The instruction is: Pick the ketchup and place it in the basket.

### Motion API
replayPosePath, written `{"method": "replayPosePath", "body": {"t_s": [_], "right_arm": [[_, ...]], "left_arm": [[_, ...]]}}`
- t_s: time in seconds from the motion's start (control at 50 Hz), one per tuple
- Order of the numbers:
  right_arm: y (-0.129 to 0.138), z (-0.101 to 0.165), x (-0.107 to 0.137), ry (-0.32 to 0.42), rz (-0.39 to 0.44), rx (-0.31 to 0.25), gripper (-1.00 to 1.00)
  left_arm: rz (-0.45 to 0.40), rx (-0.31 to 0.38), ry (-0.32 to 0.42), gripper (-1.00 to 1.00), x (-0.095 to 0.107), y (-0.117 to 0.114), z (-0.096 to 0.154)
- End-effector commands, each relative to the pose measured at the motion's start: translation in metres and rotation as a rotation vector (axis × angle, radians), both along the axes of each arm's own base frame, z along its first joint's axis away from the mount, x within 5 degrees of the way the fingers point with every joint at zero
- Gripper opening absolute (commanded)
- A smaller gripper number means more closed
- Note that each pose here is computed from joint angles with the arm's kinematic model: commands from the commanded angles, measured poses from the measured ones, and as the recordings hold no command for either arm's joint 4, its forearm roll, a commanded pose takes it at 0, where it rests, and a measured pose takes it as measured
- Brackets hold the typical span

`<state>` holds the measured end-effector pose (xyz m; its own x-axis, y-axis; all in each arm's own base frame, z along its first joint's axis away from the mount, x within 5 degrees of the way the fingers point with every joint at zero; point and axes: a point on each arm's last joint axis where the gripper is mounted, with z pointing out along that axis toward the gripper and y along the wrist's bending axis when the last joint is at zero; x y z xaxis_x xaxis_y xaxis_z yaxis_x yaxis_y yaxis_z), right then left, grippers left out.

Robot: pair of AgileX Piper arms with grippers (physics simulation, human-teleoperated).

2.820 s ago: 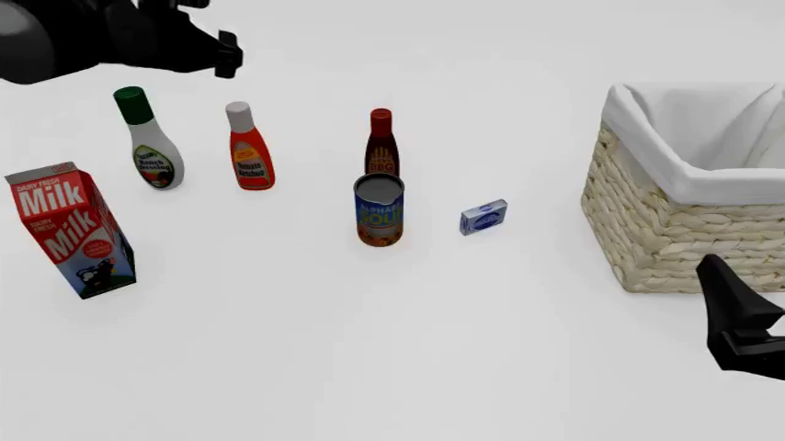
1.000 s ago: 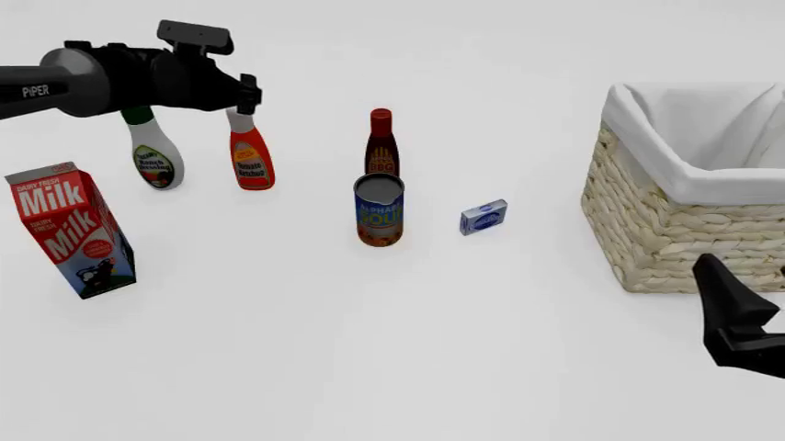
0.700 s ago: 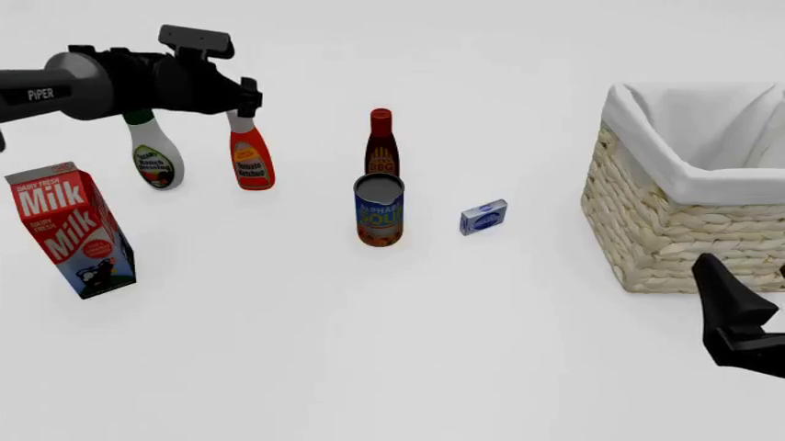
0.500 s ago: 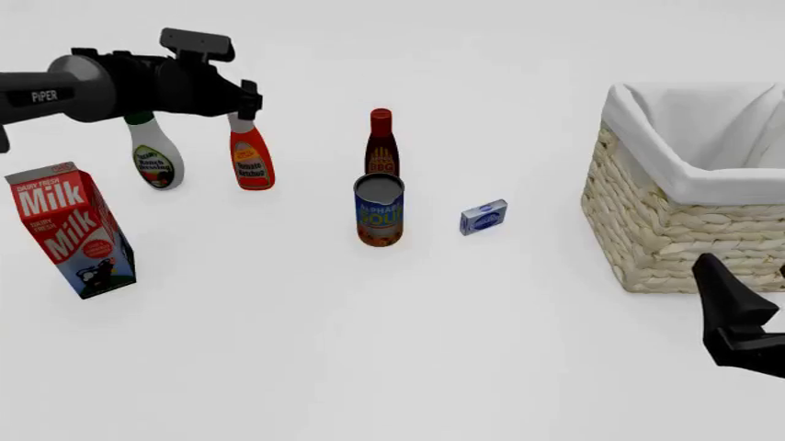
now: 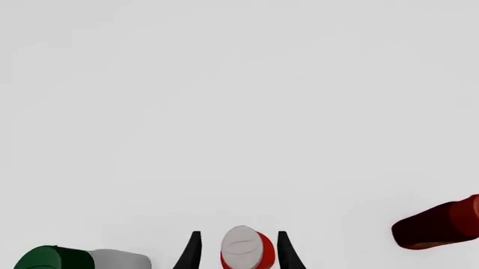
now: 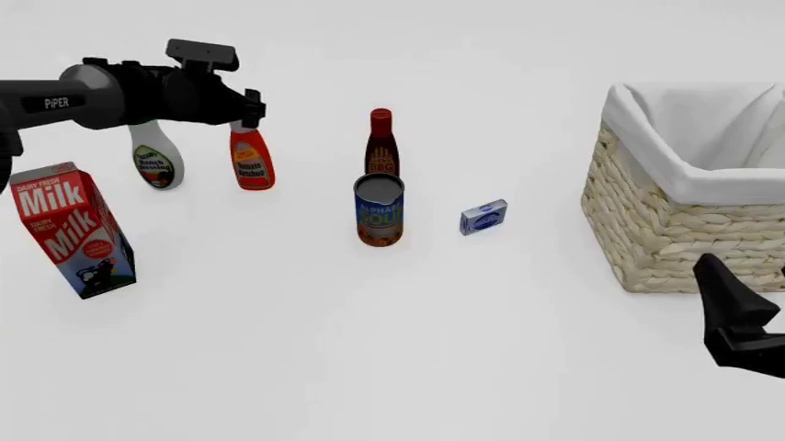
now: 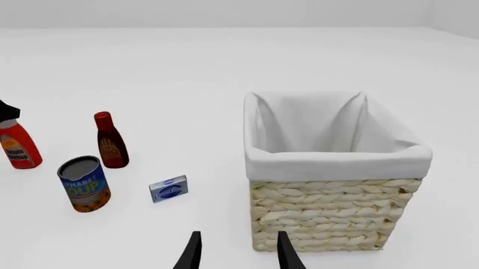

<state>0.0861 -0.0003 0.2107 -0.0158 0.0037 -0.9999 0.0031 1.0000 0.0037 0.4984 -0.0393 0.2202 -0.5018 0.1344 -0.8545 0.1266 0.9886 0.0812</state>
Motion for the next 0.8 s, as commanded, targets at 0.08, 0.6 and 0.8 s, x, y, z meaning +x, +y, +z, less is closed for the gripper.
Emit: {"method": "replayPosePath", "body": {"t_s": [0.08,0.6,0.8], "right_arm": [[0.0,0.0,0.0,0.0,-0.001,0.002,1.0],[0.0,-0.001,0.003,0.008,0.004,0.007,1.0],[0.0,0.0,0.001,0.003,0.003,0.008,1.0]], "left_arm": [[0.001,-0.003,0.011,1.0,0.002,-0.001,-0.009],[0.01,-0.011,0.022,1.0,0.0,0.001,-0.016],[0.014,-0.014,0.016,-1.0,-0.001,0.003,-0.012]]}}
